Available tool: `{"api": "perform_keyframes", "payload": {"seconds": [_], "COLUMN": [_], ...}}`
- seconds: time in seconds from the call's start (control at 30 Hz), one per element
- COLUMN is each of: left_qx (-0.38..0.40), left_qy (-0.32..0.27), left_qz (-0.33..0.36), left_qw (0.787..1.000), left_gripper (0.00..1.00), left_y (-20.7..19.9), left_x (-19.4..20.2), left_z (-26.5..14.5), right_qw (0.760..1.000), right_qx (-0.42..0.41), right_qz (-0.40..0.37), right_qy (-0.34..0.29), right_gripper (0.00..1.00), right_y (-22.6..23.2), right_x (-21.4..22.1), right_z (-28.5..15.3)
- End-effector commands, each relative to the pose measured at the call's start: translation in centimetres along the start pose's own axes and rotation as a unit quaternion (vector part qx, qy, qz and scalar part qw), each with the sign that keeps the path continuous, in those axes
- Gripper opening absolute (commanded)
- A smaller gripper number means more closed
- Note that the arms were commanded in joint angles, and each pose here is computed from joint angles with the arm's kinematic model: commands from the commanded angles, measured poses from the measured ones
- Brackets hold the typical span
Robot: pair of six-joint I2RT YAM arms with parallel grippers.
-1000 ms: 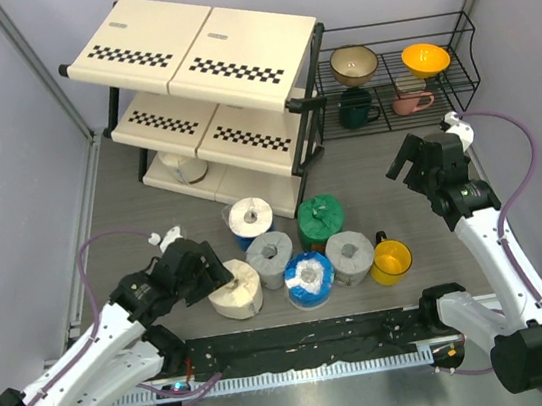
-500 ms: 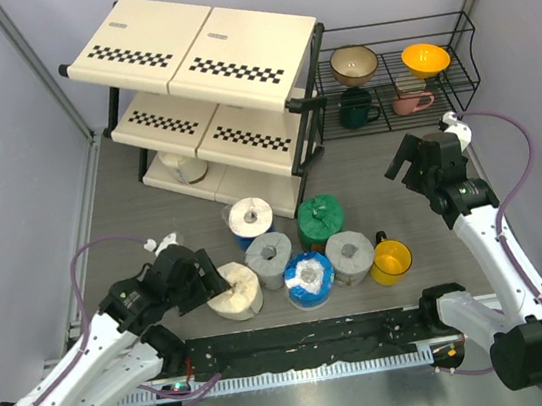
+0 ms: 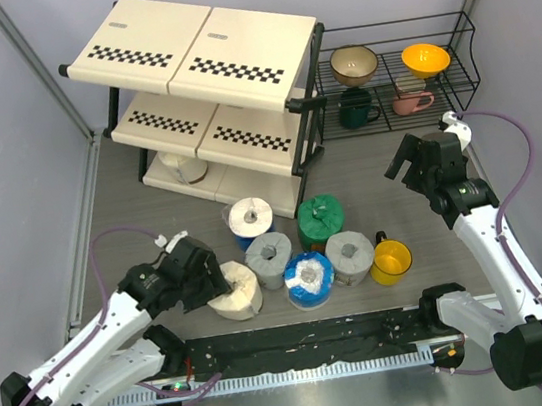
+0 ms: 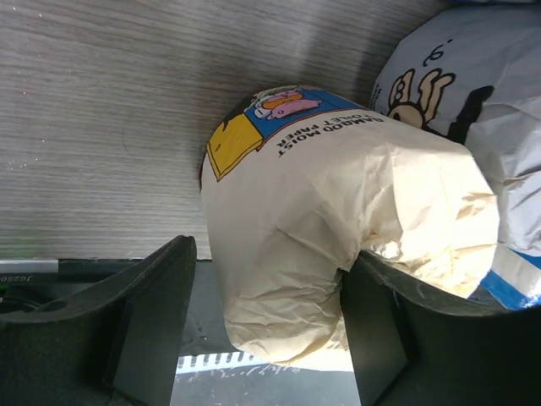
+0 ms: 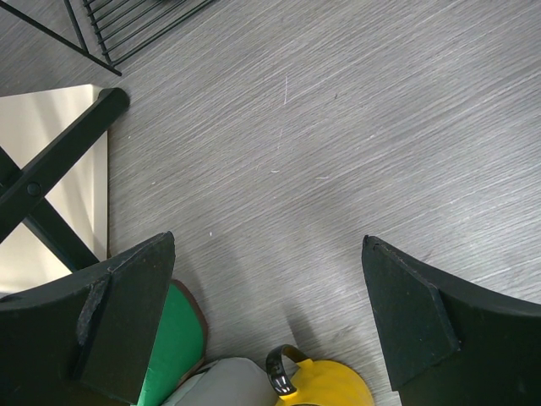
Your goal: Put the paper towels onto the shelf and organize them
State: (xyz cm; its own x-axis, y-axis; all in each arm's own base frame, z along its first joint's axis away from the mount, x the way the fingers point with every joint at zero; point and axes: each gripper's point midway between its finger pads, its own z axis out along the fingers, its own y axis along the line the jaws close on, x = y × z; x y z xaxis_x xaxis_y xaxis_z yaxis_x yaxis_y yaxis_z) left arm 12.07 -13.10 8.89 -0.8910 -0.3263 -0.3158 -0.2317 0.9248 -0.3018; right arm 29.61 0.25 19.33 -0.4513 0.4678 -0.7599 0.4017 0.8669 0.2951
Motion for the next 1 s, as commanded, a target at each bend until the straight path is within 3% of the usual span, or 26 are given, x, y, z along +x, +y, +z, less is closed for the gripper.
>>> {"api": "perform_keyframes", "payload": {"seconds": [0.0,0.23,0.47,0.67,0.8,0.97], "left_qx": [0.038,0.078,0.054,0.051,0.069,0.078], "left_qy": [-0.055,-0.111,-0.061,-0.082,-0.064,-0.028], "left_qz": [-0.007,-0.014,0.005,-0.006,-0.008,-0.005], "left_qw": [0.998,0.991,0.997,0.995,0.996,0.997], "left_gripper": [0.7,0.65,0.66,0.67,0.67,0.68], "left_y": [-2.1,-4.5,-4.0,-1.6,-1.4,-1.6], "left_x": [-2.7,-5.7,-3.9,-3.5,-2.4,-0.7], "left_z": [-2.2,-4.8,-3.3,-5.2,-5.5,-3.2], "right_qw": [1.0,1.0,1.0,1.0,1.0,1.0], "right_qx": [-0.005,-0.003,0.003,0.005,0.001,-0.003], "right_qz": [-0.002,-0.002,-0.01,-0.008,-0.002,0.0], "right_qy": [-0.02,-0.016,-0.02,-0.013,-0.002,0.0], "right_gripper": [0.97,0.97,0.97,0.97,0.97,0.97], "right_y": [0.2,0.0,-0.4,-0.5,-0.2,-0.1], "right_x": [-0.9,-0.5,-0.6,-0.1,0.5,0.6], "right_z": [-0.2,-0.1,-0.3,0.0,0.4,0.5]}}
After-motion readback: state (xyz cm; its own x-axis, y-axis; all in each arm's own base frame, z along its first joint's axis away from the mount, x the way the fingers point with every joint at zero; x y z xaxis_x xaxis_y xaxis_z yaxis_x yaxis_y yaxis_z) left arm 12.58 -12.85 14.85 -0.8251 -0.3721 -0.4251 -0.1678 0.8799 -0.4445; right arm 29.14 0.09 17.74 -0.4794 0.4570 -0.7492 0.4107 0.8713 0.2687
